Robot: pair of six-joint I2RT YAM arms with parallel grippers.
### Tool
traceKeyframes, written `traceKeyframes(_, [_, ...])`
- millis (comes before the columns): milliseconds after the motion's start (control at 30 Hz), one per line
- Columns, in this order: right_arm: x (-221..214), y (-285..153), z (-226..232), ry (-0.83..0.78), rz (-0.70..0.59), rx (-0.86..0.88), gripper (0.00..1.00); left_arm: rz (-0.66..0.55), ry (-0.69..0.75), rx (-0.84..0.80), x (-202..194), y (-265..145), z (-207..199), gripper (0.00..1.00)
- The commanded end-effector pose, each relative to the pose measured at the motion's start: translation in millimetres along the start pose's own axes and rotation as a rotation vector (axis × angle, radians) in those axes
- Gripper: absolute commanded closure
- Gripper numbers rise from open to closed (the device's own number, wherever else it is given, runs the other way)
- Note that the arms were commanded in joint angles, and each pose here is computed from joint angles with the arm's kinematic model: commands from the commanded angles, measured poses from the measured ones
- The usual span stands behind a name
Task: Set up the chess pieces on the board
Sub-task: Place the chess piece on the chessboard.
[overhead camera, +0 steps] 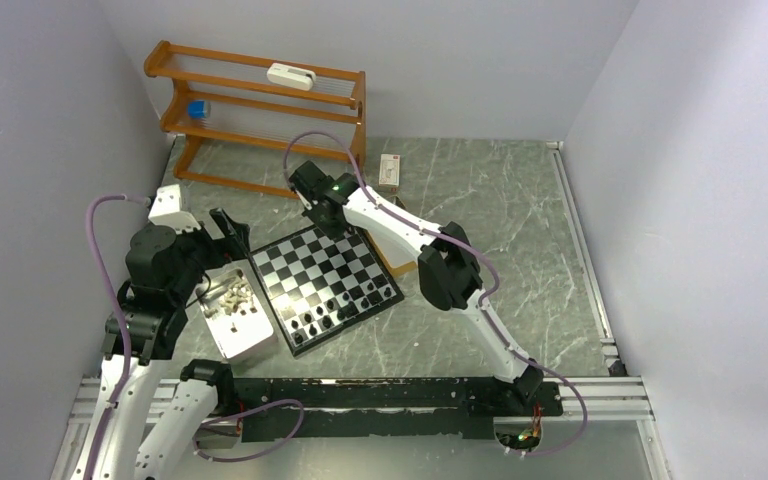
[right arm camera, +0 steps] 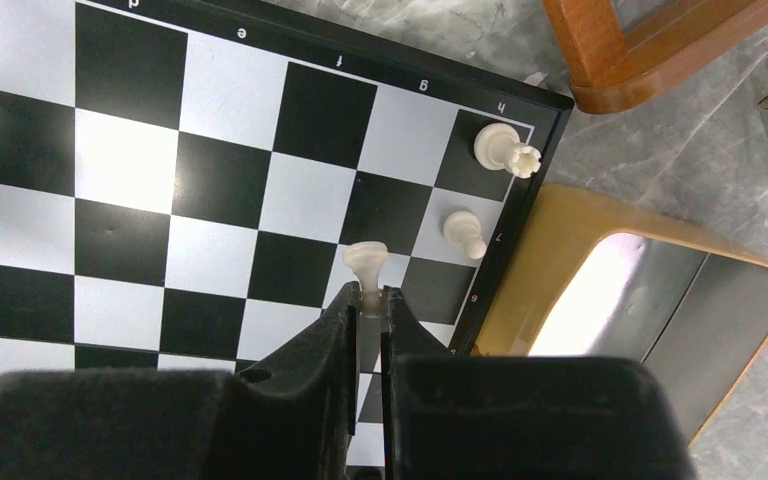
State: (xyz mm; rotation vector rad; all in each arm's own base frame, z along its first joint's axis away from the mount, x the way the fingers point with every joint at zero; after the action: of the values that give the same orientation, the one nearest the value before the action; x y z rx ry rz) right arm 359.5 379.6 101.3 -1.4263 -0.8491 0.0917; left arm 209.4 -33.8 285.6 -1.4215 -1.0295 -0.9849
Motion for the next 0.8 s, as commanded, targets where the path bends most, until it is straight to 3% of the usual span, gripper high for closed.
traceKeyframes(0, [-1.0,8.1,0.0,-0.019,0.013,-0.016,0.93,-0.016,0.009,0.010,4.4,-3.7,1.5,0.02])
traceKeyframes(767, [-0.7,17.6,-2.6,-0.013,0.022,-0.044,0.88,-0.021,0.008,0.012,5.1,-4.8,1.6,0.02])
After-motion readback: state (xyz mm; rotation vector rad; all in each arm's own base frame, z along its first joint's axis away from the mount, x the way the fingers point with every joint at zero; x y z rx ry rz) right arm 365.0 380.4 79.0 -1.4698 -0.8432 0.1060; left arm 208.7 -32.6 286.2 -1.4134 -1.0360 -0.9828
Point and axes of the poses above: each gripper's point midway between its finger pads, its own y axis out along the fingers, its own z axis along the line the jaws close on, x = y × z, the point moved 4 cm from there along -y, back along the fingers, and after that the axes turned 13 degrees about y, right-handed, at the moved point
